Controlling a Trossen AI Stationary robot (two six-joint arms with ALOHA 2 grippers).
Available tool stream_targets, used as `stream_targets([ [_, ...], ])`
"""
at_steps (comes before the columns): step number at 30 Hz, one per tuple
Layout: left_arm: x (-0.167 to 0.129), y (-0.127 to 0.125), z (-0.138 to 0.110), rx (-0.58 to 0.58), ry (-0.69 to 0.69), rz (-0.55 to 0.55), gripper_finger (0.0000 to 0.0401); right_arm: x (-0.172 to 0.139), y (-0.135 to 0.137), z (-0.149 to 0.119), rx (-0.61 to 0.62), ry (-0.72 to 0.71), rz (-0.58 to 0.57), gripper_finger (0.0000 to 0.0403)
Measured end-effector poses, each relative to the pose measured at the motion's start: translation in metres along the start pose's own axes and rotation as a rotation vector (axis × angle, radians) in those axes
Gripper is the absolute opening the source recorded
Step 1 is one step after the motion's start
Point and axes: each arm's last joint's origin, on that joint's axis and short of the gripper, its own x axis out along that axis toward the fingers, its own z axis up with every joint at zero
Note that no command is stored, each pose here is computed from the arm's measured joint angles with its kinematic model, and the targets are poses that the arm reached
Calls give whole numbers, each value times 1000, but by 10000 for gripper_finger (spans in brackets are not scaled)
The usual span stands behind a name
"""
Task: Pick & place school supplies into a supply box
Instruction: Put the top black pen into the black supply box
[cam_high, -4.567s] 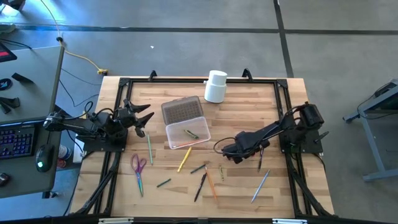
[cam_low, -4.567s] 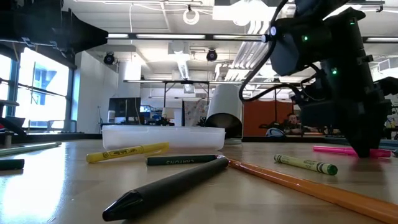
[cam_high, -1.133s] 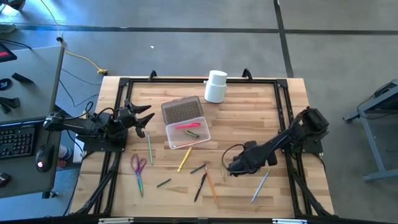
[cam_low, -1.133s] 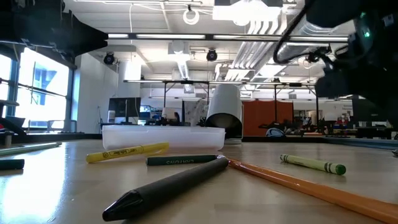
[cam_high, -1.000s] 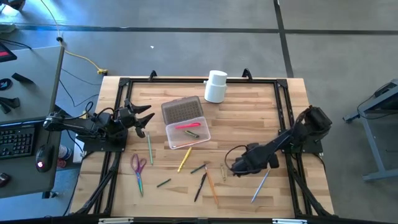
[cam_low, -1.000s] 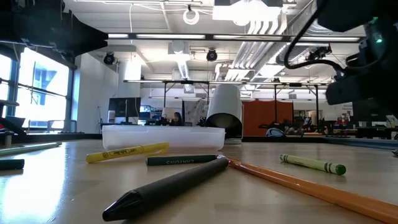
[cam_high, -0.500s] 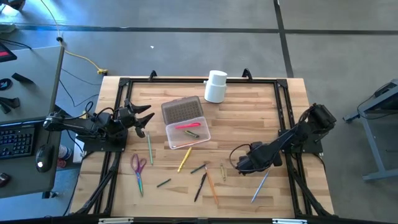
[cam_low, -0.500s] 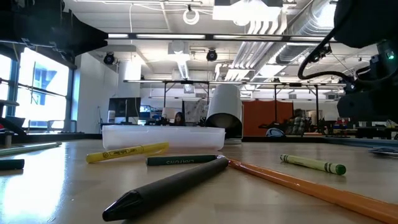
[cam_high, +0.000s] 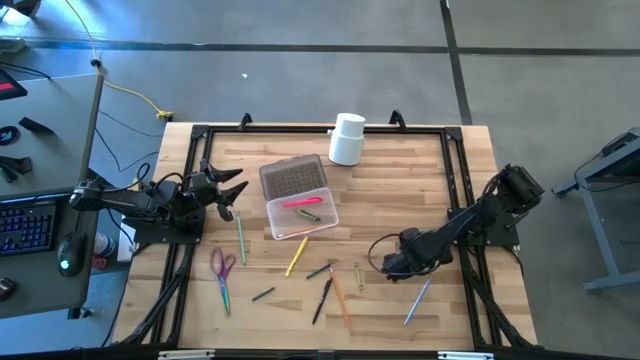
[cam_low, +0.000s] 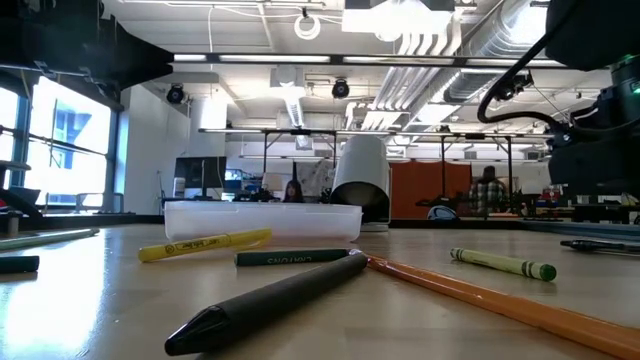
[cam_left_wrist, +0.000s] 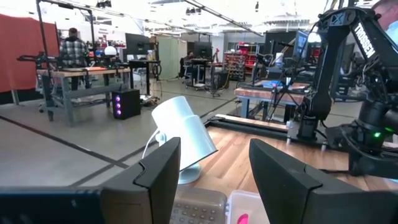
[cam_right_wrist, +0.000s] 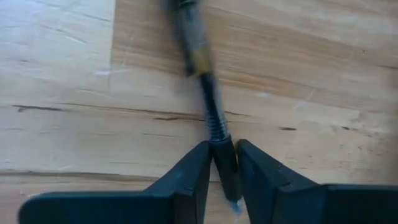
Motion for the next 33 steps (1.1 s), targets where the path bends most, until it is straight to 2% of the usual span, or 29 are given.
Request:
stream_targets([
  [5, 0, 0, 1, 10, -10, 1, 225, -5, 3, 2, -8, -38, 6, 12],
  [10, 0, 0, 2, 14, -20, 2, 225, -13, 16, 9, 19, -82, 81, 24],
  [13, 0, 0, 4, 26, -35, 3, 225, -23, 27, 16, -14, -126, 135, 20],
  [16, 0, 0, 6, 17, -50, 4, 225, -36, 40, 28, -97, -230, 202, 8],
  [21, 0, 0, 6, 13, -57, 5, 225, -63, 67, 62, -250, -510, 318, 13],
  [26, 0, 1, 7, 58, -66, 8, 225, -93, 105, 109, -394, -843, 526, 22],
  [28, 0, 1, 8, 75, -68, 8, 225, -100, 119, 125, -499, -940, 640, 17],
  [30, 0, 1, 8, 76, -73, 9, 225, -100, 132, 135, -662, -1003, 723, 11],
  [33, 0, 1, 8, 77, -74, 9, 225, -84, 146, 140, -823, -1017, 755, 7],
])
